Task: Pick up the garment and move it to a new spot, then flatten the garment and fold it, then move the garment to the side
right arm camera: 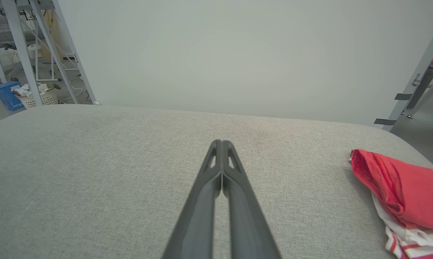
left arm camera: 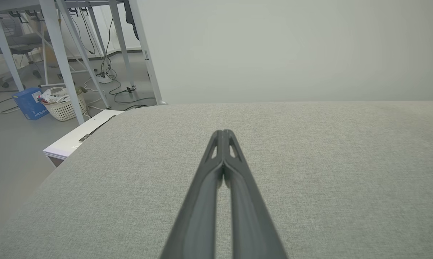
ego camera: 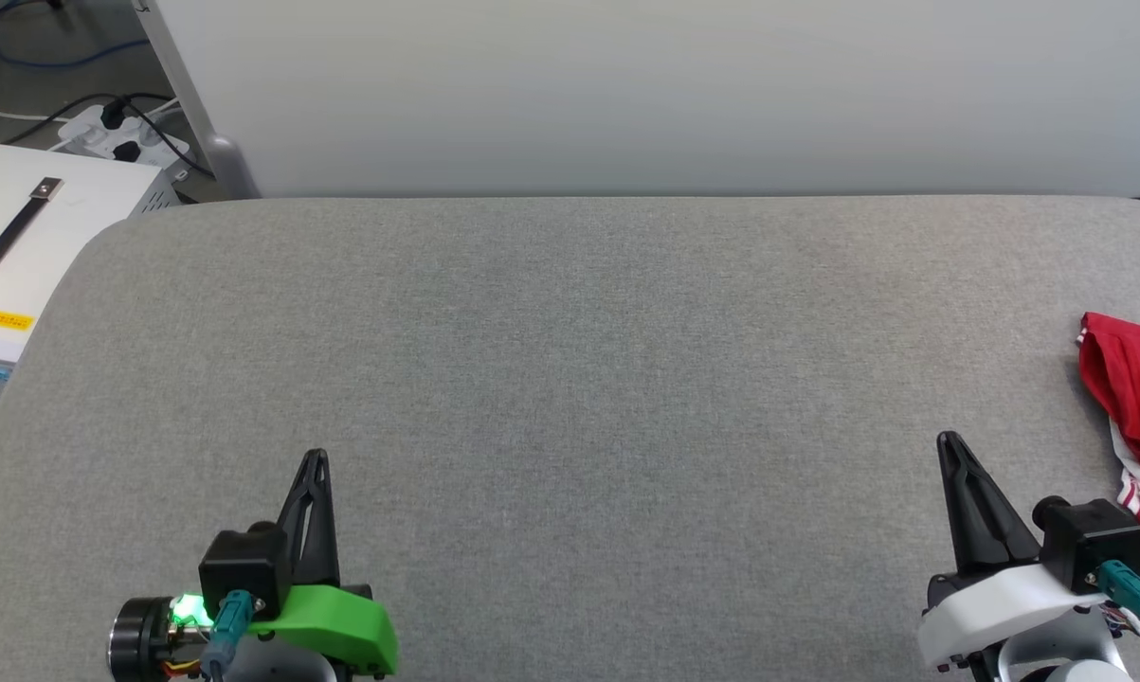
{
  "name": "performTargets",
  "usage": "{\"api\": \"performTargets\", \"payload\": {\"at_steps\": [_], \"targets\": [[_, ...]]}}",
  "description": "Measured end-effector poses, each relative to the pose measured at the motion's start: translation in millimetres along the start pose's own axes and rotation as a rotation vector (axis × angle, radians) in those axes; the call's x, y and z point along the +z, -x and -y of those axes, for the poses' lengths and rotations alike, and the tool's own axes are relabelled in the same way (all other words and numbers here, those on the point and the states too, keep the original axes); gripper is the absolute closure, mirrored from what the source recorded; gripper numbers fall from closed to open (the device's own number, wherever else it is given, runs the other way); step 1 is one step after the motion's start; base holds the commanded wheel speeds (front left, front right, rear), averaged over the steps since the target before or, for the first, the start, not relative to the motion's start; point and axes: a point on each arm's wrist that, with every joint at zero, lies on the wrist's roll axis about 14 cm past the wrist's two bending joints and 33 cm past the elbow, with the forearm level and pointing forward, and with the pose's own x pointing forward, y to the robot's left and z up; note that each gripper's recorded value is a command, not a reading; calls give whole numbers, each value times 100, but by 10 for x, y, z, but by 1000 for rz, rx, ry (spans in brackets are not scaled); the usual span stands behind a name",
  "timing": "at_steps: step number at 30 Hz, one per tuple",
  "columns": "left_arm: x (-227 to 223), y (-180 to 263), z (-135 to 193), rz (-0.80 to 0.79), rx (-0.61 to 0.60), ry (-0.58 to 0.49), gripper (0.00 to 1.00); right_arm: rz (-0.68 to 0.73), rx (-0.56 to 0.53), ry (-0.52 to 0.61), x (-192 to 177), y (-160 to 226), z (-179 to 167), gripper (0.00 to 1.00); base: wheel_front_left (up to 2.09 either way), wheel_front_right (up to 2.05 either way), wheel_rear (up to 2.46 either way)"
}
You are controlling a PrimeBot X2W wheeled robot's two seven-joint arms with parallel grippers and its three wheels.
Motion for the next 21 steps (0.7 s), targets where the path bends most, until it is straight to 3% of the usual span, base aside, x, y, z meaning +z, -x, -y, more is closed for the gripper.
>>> {"api": "performTargets", "payload": {"at_steps": [21], "targets": [[13, -27, -2, -19, 1, -5, 100, -27, 4, 16, -3, -14, -22, 100, 0, 0, 0]]}}
